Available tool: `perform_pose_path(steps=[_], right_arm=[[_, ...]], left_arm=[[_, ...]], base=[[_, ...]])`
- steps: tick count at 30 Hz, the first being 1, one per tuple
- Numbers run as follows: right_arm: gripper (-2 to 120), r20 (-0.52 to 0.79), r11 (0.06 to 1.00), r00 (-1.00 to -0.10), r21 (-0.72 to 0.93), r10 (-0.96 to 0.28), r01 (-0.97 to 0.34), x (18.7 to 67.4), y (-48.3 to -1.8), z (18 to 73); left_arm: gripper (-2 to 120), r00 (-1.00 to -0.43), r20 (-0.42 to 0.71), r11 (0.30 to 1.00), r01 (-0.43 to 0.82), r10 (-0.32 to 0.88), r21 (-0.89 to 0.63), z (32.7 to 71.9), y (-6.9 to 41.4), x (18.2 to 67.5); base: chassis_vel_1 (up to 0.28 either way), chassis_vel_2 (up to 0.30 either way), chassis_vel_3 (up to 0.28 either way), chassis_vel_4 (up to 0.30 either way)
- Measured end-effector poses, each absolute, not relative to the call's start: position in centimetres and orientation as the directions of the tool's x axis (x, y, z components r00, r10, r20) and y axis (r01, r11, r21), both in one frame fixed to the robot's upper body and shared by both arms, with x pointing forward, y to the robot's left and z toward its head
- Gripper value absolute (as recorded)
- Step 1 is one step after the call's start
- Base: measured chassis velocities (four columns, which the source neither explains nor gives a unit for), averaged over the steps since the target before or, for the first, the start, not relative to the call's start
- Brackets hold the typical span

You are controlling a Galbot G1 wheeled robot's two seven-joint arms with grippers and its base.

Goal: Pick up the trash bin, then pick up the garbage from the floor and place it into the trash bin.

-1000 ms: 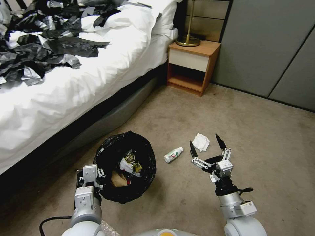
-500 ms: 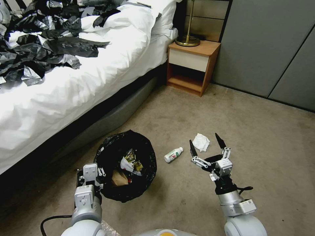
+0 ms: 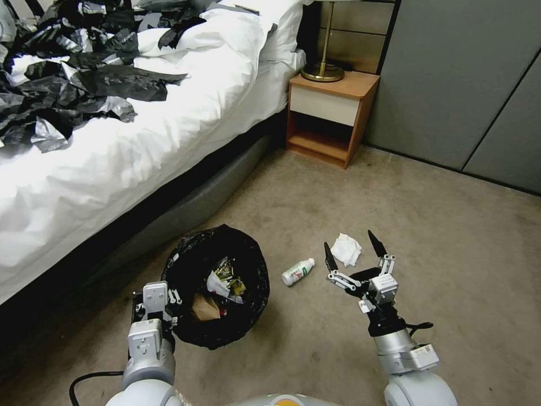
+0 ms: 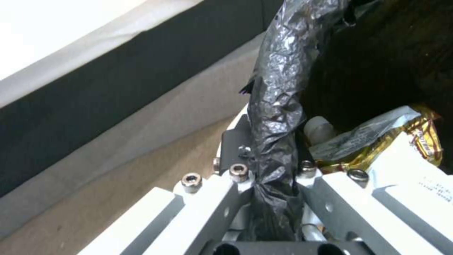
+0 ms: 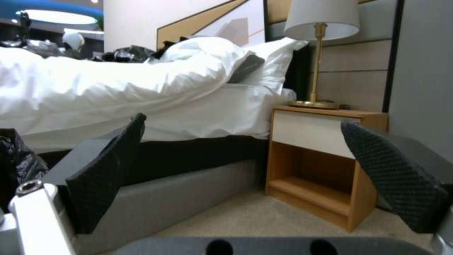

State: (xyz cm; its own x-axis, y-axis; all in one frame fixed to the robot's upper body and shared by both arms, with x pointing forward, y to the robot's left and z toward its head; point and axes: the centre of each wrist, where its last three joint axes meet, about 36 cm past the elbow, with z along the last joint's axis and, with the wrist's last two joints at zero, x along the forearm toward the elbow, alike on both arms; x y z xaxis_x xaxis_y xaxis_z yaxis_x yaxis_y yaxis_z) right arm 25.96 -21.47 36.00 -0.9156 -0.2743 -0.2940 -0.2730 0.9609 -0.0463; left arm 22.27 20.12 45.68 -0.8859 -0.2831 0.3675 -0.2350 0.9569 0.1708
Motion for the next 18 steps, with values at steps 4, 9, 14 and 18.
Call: perform_pose_path(steps=[4, 9, 14, 18], right_arm=[[100, -0.295, 0.959, -0.913, -0.046, -0.282, -0.281, 26.0, -21.5, 36.0], [100, -0.314, 0.951, -0.899, -0.052, -0.306, -0.305, 26.3, -21.7, 35.8], [100, -0.321, 0.951, -0.896, -0.058, -0.306, -0.304, 26.7, -21.9, 35.7], [100, -0.273, 0.961, -0.921, -0.080, -0.277, -0.266, 27.6, -22.8, 35.6]], left_arm=[[0, -0.886, 0.367, 0.957, -0.235, -0.283, 0.172, 45.7, 20.1, 22.2], [0, -0.886, 0.366, 0.957, -0.235, -0.284, 0.173, 45.7, 20.1, 22.2], [0, -0.887, 0.364, 0.956, -0.236, -0.284, 0.172, 45.7, 20.1, 22.3], [0, -0.888, 0.363, 0.957, -0.236, -0.284, 0.172, 45.8, 20.1, 22.3]], base=[[-0.206, 0.192, 0.206, -0.220], [-0.163, 0.178, 0.172, -0.164], [-0.042, 0.020, 0.038, -0.036], [0.020, -0.024, -0.034, 0.011]])
